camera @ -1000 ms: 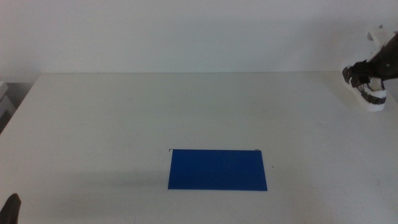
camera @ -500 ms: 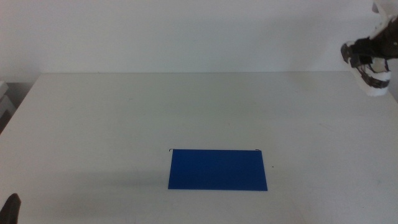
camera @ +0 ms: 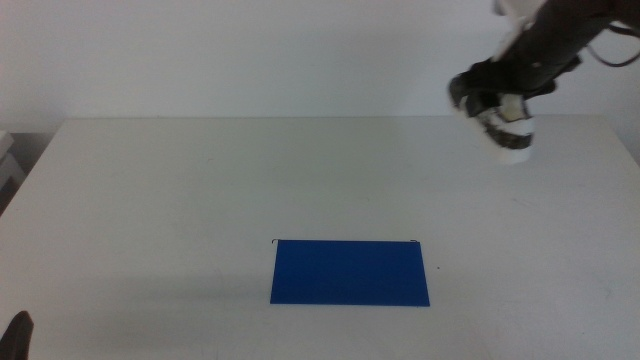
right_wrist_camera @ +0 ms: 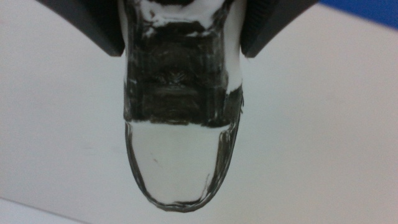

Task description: Use one arm to grab the shoe from the table and place it on the mat.

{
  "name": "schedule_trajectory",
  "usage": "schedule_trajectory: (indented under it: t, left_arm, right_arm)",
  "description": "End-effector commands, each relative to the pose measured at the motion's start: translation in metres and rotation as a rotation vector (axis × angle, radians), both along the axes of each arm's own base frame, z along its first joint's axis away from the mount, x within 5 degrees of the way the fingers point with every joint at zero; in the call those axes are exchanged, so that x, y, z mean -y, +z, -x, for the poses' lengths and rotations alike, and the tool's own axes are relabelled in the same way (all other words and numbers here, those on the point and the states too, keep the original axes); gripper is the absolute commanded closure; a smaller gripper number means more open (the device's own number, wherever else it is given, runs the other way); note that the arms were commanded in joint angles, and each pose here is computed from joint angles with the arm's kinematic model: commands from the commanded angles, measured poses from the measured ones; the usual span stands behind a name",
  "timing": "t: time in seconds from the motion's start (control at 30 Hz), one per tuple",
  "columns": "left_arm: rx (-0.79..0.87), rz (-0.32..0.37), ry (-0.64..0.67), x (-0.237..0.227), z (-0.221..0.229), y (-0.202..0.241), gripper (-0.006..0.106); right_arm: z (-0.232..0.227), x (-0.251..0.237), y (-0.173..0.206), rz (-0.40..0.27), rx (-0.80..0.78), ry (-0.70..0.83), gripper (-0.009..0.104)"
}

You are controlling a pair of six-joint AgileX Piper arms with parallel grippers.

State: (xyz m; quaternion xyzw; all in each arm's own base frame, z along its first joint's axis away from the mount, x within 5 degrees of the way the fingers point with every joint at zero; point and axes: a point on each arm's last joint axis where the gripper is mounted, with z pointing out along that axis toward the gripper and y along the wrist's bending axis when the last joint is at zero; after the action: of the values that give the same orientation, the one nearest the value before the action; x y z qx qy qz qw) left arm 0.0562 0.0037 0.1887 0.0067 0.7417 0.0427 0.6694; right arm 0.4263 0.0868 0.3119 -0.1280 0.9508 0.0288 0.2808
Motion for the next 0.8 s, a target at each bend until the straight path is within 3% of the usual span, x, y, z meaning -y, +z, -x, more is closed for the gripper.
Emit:
schedule_trajectory:
  t: [0.0, 0.4, 0.77]
  left_arm:
    - [0.102, 0.009, -0.015, 0.001, 0.001, 0.008, 0.007]
    - [0.102, 0.009, -0.015, 0.001, 0.001, 0.008, 0.007]
    - [0.102, 0.009, -0.015, 0.001, 0.001, 0.008, 0.007]
  right_arm:
    - [0.017, -0.016, 0.041, -0.008, 0.126, 0.034, 0.096]
    - [0.056, -0.116, 0.042, -0.032, 0.119, 0.251, 0.096]
    - [0.086, -0.177, 0.028, -0.029, 0.109, 0.409, 0.096]
